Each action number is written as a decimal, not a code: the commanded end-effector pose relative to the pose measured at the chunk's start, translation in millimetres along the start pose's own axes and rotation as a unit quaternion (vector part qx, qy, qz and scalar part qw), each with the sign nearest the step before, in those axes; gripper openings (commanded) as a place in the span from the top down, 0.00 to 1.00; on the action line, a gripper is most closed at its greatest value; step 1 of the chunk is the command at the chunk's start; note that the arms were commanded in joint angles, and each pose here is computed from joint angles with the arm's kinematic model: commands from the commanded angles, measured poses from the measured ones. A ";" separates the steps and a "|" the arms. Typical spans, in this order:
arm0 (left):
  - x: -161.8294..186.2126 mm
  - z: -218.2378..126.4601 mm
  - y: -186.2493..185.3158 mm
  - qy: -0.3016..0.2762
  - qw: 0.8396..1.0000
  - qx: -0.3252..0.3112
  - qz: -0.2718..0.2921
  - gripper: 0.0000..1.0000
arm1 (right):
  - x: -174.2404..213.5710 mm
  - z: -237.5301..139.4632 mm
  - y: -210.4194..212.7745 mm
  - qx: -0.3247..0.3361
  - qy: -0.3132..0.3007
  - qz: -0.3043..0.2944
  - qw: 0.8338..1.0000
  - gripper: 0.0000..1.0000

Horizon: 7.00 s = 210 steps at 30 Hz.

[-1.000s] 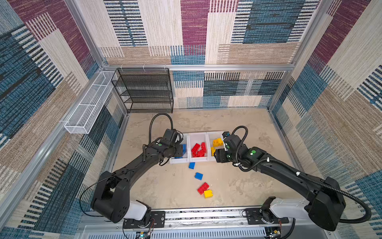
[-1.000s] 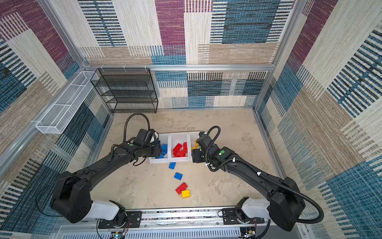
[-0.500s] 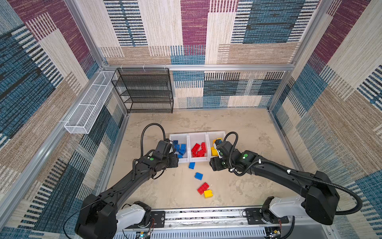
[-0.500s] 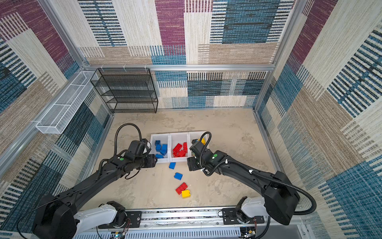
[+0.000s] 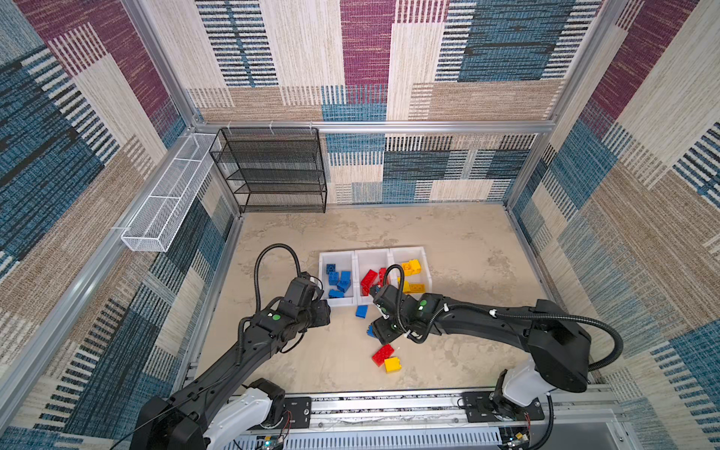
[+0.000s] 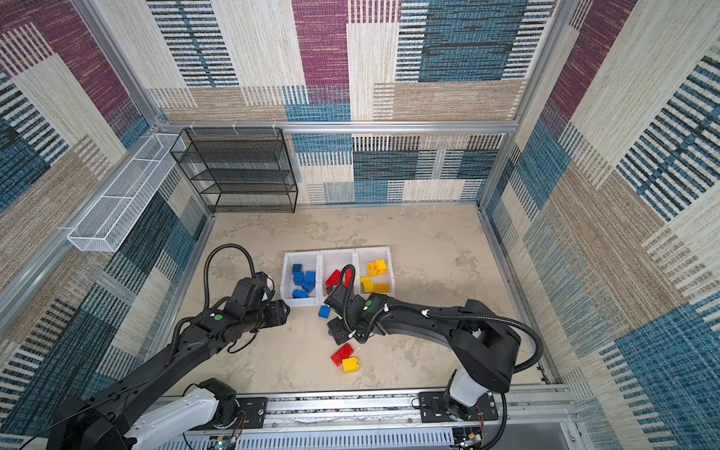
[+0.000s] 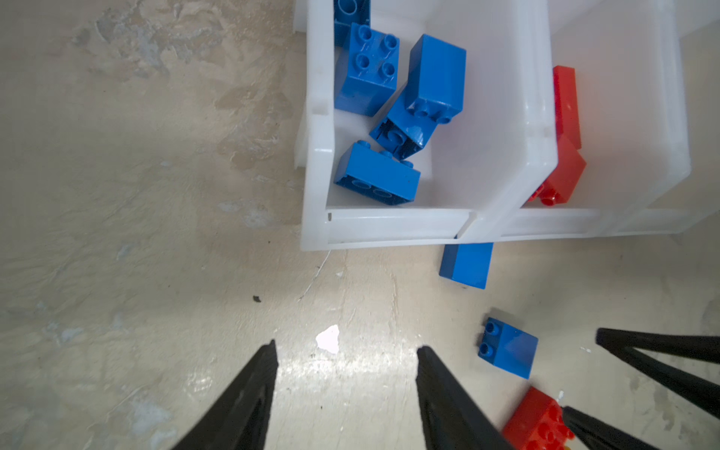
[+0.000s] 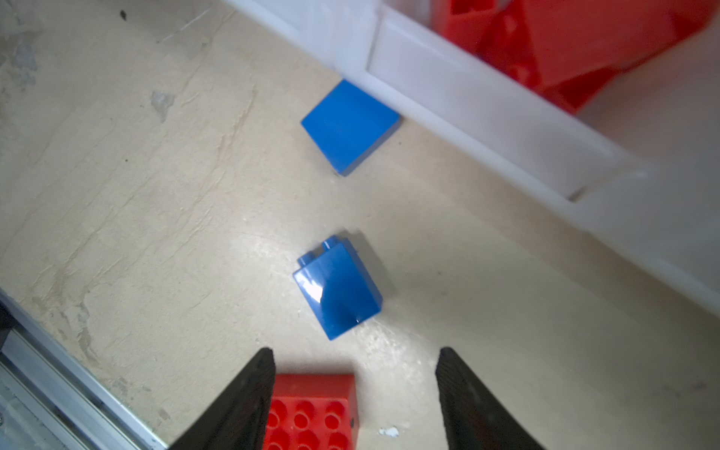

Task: Sort the legos into containers by color
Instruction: 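Lower the right gripper onto a blue brick on the table and grasp it, then carry the blue brick over the blue compartment and release it, then grasp the last blue brick with the left gripper while the right withdraws, then drop the blue brick into the blue compartment with the left gripper, then lower the right gripper onto the red brick near the robot and grasp it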

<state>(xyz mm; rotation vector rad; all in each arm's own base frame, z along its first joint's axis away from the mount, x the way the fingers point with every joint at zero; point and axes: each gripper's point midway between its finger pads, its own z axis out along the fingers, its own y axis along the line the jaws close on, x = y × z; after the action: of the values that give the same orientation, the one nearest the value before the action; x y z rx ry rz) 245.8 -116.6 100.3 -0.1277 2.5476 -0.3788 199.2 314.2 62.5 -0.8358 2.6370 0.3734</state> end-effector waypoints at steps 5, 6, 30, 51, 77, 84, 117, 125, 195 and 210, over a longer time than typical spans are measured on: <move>8.6 -5.4 10.1 -0.003 1.000 -0.012 -0.023 0.40 | -6.2 22.4 13.4 0.006 0.012 -0.060 0.998 0.34; 9.6 -5.7 10.9 -0.003 1.000 -0.013 -0.024 0.40 | -6.3 24.4 13.5 0.008 0.013 -0.063 0.998 0.35; 22.0 -11.5 22.5 -0.009 0.999 -0.020 -0.037 0.40 | -16.0 27.7 9.8 0.038 0.003 -0.084 0.996 0.69; 32.2 -15.5 22.4 -0.006 0.999 -0.003 -0.051 0.39 | -208.7 25.8 -4.2 0.061 -0.121 -0.065 0.989 0.67; 38.5 -5.9 -2.2 0.021 0.998 0.049 -0.038 0.39 | -200.4 -29.2 -26.8 0.035 -0.164 0.011 0.986 0.27; 43.3 7.4 -43.2 0.034 0.996 0.072 0.032 0.39 | -157.1 -53.9 -58.9 0.046 -0.169 0.070 0.982 0.27; 34.4 103.9 -102.2 0.086 0.974 -0.018 0.208 0.52 | -61.2 -102.3 -124.1 0.088 -0.192 0.196 0.958 0.24; 43.9 107.0 -105.2 0.099 0.969 -0.019 0.225 0.72 | -59.5 -103.2 -125.1 0.090 -0.191 0.198 0.957 0.25; -34.3 -0.7 -5.7 -0.015 0.997 -0.042 0.062 0.43 | -4.1 -56.2 -67.5 0.026 -0.075 0.124 0.989 0.25; -5.2 -8.6 14.8 -0.019 0.999 -0.045 0.021 0.43 | 43.1 -23.4 24.3 -0.019 0.021 0.002 1.000 0.17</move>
<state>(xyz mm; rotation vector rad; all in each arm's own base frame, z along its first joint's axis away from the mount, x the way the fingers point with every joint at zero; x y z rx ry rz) 246.4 -103.1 106.8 -0.0746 2.5253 -0.2536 149.5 295.7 69.5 -0.8330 2.6866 0.3991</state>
